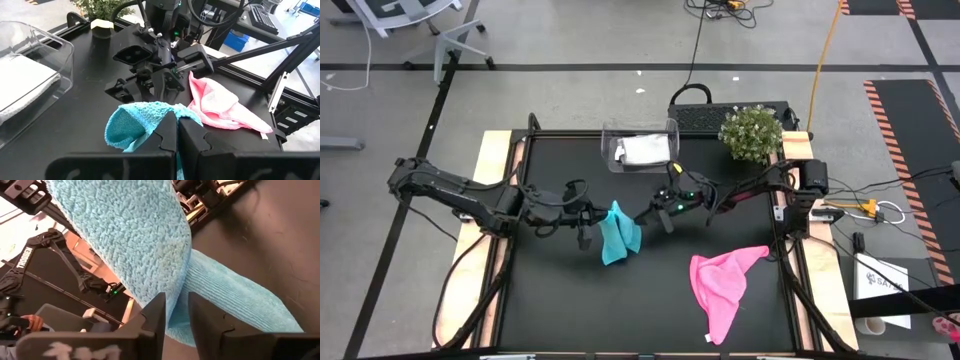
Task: Fold microfiber towels
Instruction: Fold the light blue microfiber cloth
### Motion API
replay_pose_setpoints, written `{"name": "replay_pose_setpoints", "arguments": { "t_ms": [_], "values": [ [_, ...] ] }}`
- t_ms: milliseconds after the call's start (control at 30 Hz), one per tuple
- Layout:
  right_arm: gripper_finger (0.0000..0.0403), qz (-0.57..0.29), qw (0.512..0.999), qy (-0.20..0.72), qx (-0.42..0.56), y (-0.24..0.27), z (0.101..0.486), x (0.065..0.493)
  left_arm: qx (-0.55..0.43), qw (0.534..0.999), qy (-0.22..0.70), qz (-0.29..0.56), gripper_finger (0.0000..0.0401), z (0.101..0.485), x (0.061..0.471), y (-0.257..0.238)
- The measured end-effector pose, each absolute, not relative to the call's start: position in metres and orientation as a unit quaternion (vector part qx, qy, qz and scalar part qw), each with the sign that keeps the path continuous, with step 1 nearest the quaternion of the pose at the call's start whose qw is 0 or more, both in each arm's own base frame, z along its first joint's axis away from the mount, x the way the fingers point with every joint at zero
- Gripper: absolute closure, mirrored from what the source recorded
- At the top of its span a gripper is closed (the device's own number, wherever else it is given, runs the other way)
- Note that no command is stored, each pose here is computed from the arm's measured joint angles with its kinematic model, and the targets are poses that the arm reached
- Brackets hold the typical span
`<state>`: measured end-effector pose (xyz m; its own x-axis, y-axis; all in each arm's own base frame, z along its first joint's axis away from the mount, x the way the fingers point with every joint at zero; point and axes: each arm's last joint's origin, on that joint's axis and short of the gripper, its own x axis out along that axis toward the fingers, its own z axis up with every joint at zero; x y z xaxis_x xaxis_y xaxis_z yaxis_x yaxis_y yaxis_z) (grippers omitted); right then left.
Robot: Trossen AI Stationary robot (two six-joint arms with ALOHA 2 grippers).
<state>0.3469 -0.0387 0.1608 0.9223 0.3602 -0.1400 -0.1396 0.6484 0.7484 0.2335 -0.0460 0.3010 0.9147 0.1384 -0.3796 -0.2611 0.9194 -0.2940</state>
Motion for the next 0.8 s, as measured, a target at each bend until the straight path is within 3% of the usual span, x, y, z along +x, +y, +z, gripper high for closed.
{"name": "replay_pose_setpoints", "arguments": {
  "t_ms": [400,800],
  "values": [
    [0.0218,0.108,0.904,0.13,0.393,-0.037,0.16,0.348,-0.172,0.963,0.181,0.098,0.0397,0.301,0.234,-0.046],
    [0.0207,0.174,0.895,0.124,0.391,-0.031,0.168,0.394,-0.171,0.963,0.182,0.098,0.0396,0.301,0.233,-0.046]
  ]
}}
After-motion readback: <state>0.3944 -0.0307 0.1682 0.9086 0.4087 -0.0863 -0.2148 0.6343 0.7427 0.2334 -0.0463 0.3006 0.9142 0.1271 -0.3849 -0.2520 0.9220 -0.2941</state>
